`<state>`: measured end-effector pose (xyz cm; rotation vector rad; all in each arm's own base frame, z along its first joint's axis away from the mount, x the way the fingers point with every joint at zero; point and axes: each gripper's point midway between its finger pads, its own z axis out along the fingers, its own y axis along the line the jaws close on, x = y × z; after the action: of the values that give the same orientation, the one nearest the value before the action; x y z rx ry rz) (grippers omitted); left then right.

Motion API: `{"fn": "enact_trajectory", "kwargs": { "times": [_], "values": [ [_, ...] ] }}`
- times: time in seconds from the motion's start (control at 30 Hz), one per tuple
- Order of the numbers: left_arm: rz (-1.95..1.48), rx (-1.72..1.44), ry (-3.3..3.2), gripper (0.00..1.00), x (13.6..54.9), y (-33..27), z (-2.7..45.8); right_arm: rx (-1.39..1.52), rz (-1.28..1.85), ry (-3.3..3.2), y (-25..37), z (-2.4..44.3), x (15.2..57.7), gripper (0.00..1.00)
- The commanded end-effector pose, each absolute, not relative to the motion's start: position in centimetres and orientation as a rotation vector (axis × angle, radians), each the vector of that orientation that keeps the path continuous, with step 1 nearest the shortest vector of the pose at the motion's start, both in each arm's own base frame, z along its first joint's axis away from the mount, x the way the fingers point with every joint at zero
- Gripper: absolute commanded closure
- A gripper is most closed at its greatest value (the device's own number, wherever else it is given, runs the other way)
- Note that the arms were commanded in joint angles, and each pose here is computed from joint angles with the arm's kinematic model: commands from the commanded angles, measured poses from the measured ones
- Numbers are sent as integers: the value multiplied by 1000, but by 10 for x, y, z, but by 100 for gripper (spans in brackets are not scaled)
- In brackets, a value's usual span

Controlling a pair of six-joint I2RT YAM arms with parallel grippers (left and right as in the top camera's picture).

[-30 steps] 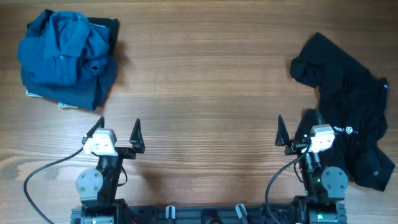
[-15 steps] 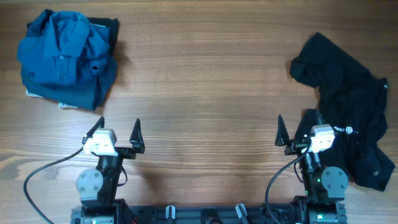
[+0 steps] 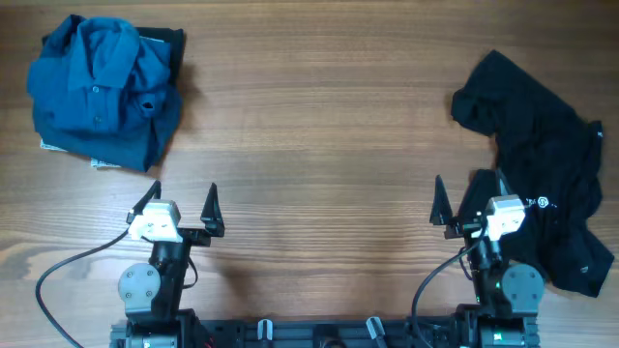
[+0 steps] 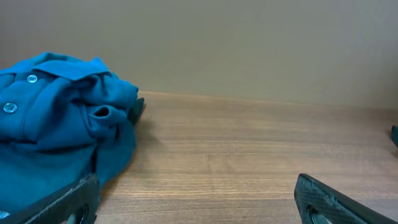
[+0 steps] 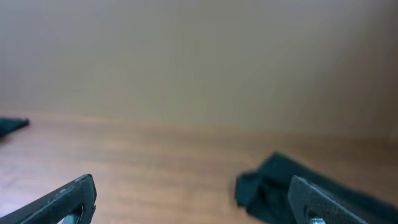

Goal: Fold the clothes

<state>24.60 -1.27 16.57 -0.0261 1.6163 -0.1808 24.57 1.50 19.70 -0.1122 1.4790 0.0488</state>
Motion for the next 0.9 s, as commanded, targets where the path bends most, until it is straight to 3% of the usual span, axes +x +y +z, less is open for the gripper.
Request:
{"fn": "enact_trajectory", "kwargs": {
  "times": [0.0,0.23,0.5,0.7,0.87],
  "values": [
    [-231,6,1611,0,246,-22,167,-230,146,1358,39,223,237,0],
    [-288,-28,1487,0,243,-23,205,-303,260,1203,60,270,218,0],
    [-316,-55,1549,0,239,-24,248,-363,299,1260,70,313,227,0],
    [-341,-68,1688,0,260,-26,287,-427,415,1439,83,346,278,0],
    [-404,-64,1850,0,298,-34,305,-476,470,1705,87,346,329,0]
  ]
}}
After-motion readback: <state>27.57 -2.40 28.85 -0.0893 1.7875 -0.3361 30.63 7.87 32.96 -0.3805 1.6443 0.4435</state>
